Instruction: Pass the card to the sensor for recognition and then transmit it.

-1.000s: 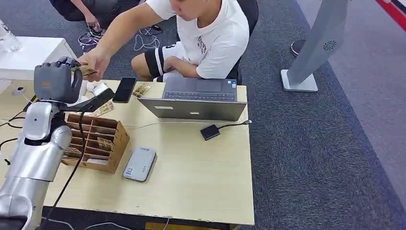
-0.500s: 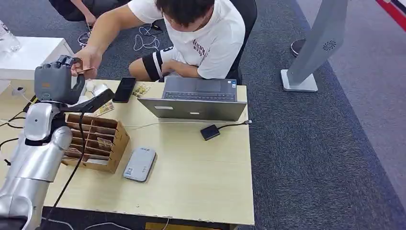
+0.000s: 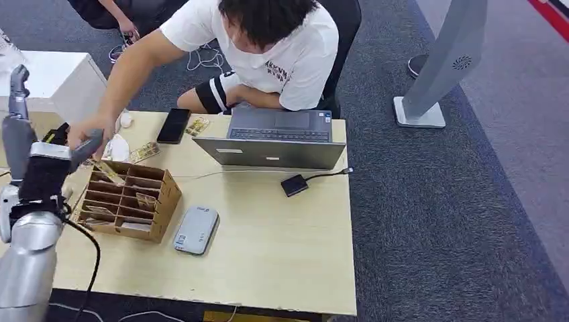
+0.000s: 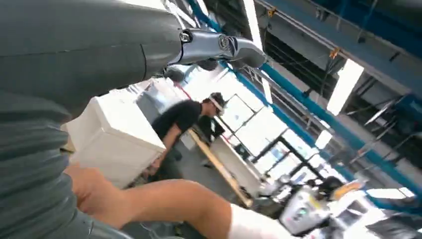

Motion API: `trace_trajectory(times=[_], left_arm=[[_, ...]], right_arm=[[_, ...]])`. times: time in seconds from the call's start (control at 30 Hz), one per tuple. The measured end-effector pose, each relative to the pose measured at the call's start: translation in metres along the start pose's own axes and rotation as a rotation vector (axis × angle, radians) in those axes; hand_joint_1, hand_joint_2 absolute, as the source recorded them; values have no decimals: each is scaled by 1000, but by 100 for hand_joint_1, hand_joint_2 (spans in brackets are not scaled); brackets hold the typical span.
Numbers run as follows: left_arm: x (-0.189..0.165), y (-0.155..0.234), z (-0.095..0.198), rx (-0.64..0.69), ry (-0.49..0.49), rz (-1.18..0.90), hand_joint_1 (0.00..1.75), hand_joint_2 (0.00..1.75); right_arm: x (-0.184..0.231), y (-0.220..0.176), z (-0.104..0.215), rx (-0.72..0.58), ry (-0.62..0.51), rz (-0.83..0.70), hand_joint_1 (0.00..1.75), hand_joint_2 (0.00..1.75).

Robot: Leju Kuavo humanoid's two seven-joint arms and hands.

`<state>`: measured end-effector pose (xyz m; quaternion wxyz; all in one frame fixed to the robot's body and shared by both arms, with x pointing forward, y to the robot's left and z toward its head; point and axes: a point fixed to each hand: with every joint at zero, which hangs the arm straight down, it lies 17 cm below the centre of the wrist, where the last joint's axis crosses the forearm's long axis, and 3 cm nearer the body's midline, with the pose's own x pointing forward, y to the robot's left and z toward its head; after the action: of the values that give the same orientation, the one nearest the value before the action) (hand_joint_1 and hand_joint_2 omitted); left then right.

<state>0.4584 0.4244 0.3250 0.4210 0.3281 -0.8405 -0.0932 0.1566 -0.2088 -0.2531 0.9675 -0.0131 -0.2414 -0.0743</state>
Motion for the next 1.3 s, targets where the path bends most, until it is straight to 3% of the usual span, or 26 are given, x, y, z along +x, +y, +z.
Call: trace_trajectory(times=[0.17,0.3,0.4,0.43,0.5,0.57,0.6,0.73,0.87,0.9,1.0,1.13,1.3], left_arm=[[18,88,35,146,-57,467,0,175],[-11,226,90,425,-53,807,0,175],[-57,349,171,809,-43,722,0,175],[-77,384,215,982,-12,642,0,175],[-103,419,298,1272,60,515,0,175],[-121,422,374,1483,154,423,0,175],[-132,411,420,1591,228,382,0,175],[-151,337,546,1838,507,236,0,175],[-149,189,665,1937,1111,89,0,175],[-143,147,688,1931,1246,82,0,0],[-130,49,729,1889,1560,155,0,0],[-123,-55,750,1808,1886,395,0,0],[-110,-108,751,1735,2039,491,0,0]], right_arm=[[2,-5,0,-17,-18,-42,0,0],[-7,-14,2,-50,-16,-100,0,0],[-13,-20,4,-71,-16,-135,0,0],[-12,-21,4,-74,-22,-146,0,0],[-11,-23,4,-82,-28,-155,0,0],[-12,-26,5,-91,-30,-159,0,0],[-13,-27,5,-97,-32,-161,0,0],[-14,-34,4,-130,-21,-165,0,0],[-32,-43,4,-179,70,-90,0,0],[-37,-45,5,-187,99,-67,0,0],[-51,-49,7,-209,176,-1,0,0],[-62,-47,10,-198,240,94,0,0],[-61,-43,9,-185,248,141,0,0]])
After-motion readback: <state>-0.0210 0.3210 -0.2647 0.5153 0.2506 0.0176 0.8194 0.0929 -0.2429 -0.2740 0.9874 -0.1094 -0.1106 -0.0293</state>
